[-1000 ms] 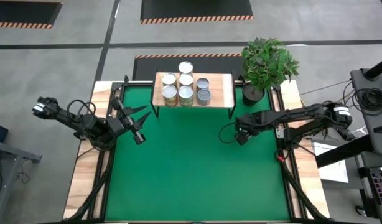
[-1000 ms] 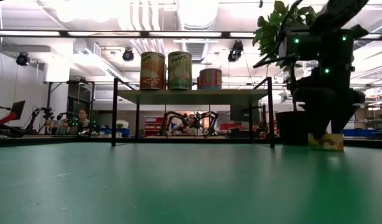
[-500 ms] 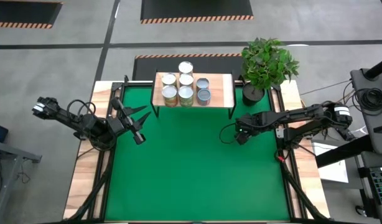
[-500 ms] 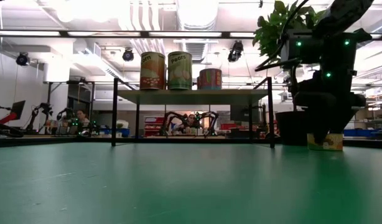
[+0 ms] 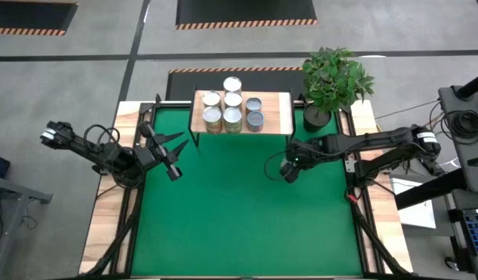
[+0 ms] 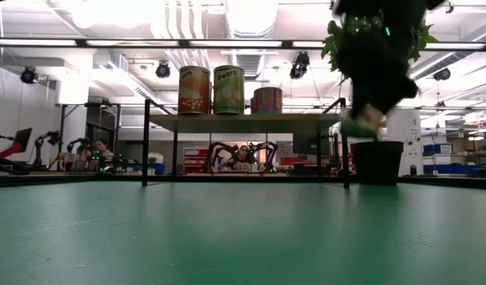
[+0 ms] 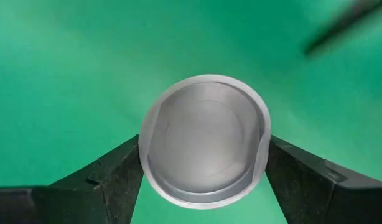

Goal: Pick and place cans onto a shelf
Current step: Put the canned mushroom on the shelf

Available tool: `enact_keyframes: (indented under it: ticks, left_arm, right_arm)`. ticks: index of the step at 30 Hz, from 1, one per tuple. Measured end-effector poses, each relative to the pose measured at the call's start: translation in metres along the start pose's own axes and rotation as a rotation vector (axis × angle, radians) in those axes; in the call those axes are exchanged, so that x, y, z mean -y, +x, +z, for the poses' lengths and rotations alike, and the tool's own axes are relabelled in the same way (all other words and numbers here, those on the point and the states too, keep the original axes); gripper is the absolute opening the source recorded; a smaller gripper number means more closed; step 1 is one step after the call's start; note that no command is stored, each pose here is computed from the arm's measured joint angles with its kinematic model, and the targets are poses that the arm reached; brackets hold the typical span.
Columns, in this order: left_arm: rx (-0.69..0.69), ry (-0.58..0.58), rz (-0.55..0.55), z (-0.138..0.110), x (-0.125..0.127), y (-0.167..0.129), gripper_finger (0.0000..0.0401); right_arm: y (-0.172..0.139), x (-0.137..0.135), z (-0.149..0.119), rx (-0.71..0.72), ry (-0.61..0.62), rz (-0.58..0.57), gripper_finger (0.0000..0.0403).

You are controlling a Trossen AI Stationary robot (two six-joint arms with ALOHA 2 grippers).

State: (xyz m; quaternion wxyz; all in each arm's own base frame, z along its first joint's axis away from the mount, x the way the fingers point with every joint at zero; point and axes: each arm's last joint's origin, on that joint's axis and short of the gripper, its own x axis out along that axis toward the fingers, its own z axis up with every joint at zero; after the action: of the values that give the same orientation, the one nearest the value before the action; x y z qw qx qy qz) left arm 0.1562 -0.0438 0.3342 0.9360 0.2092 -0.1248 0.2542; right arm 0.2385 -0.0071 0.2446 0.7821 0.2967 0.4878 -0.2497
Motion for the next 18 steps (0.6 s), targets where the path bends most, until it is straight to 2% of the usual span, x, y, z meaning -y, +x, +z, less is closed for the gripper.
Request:
enact_keyframes:
  ticks: [4,8,13,16,18]
  left_arm:
    - [0.000,0.000,0.000,0.000,0.000,0.000,0.0091]
    - [0.000,0.000,0.000,0.000,0.000,0.000,0.0091]
    - [0.001,0.000,0.001,0.000,0.000,0.000,0.0091]
    - [0.001,0.001,0.001,0.000,0.000,0.000,0.0091]
    - [0.001,0.002,0.001,0.000,0.000,0.000,0.0091]
  right_arm:
    - [-0.027,-0.023,0.013,0.129,-0.080,0.014,0.0285]
    - [-0.042,-0.038,0.033,0.186,-0.171,-0.030,0.0285]
    - [-0.056,-0.048,0.064,0.153,-0.329,-0.202,0.0285]
    - [-0.059,-0.047,0.082,0.122,-0.409,-0.323,0.0285]
    - [-0.058,-0.043,0.093,0.090,-0.440,-0.363,0.0285]
